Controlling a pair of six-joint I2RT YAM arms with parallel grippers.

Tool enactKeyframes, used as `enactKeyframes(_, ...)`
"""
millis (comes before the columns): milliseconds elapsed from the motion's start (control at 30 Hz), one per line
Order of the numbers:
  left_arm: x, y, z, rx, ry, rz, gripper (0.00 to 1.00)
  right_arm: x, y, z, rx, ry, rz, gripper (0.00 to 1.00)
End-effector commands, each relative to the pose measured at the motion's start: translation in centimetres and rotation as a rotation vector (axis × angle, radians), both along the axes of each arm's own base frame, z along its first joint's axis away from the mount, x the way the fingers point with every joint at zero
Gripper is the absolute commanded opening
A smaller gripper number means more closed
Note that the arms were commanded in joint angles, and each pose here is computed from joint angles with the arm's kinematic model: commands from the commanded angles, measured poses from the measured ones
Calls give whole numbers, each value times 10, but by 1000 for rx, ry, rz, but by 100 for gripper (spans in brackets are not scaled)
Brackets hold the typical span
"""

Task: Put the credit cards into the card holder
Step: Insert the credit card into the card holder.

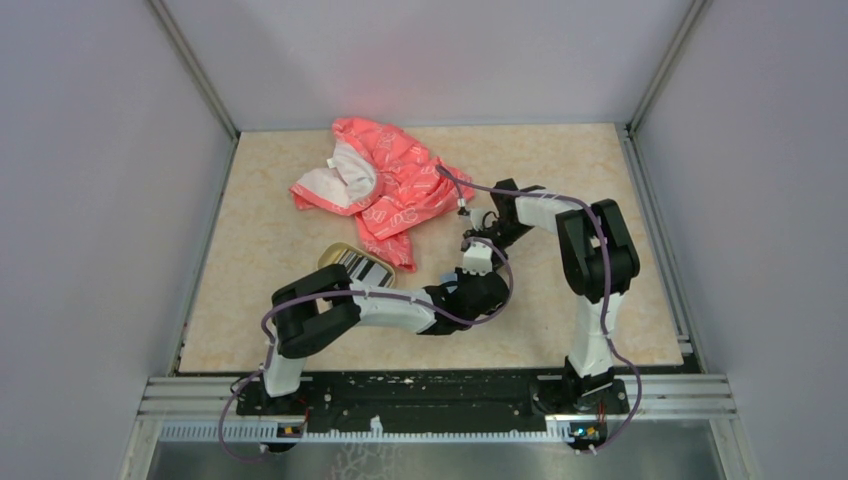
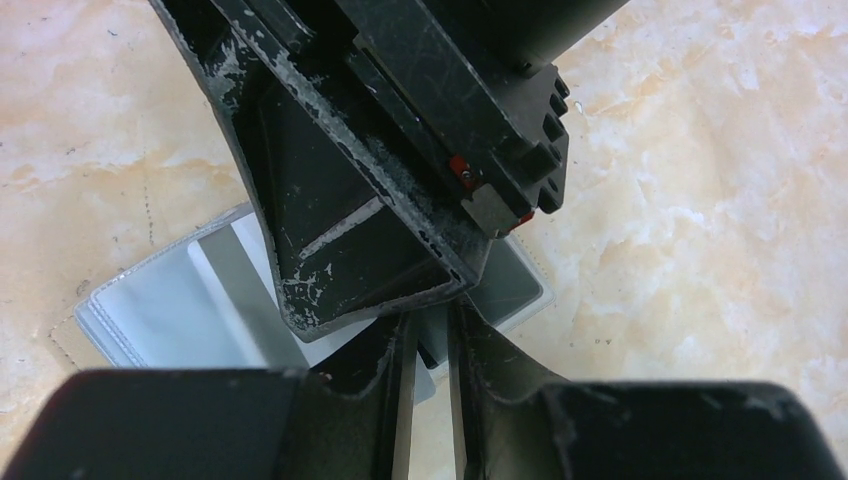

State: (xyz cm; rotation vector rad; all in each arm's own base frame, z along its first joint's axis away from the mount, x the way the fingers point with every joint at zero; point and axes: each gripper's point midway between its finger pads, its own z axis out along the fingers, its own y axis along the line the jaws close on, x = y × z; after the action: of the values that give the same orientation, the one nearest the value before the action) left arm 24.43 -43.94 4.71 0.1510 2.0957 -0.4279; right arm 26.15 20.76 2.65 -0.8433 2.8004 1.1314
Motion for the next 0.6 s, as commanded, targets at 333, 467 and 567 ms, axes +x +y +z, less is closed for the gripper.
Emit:
enactKeyframes(333, 3, 11, -5, 49, -10, 35, 24, 15, -10, 16, 5, -115, 10, 34)
enactKeyframes(467, 3, 11, -2, 42, -13, 34, 24, 16, -11, 19, 9, -125, 12, 35)
enactKeyframes(567, 4, 11, -1, 38, -18, 35, 24, 16, -11, 21, 14, -132, 15, 36)
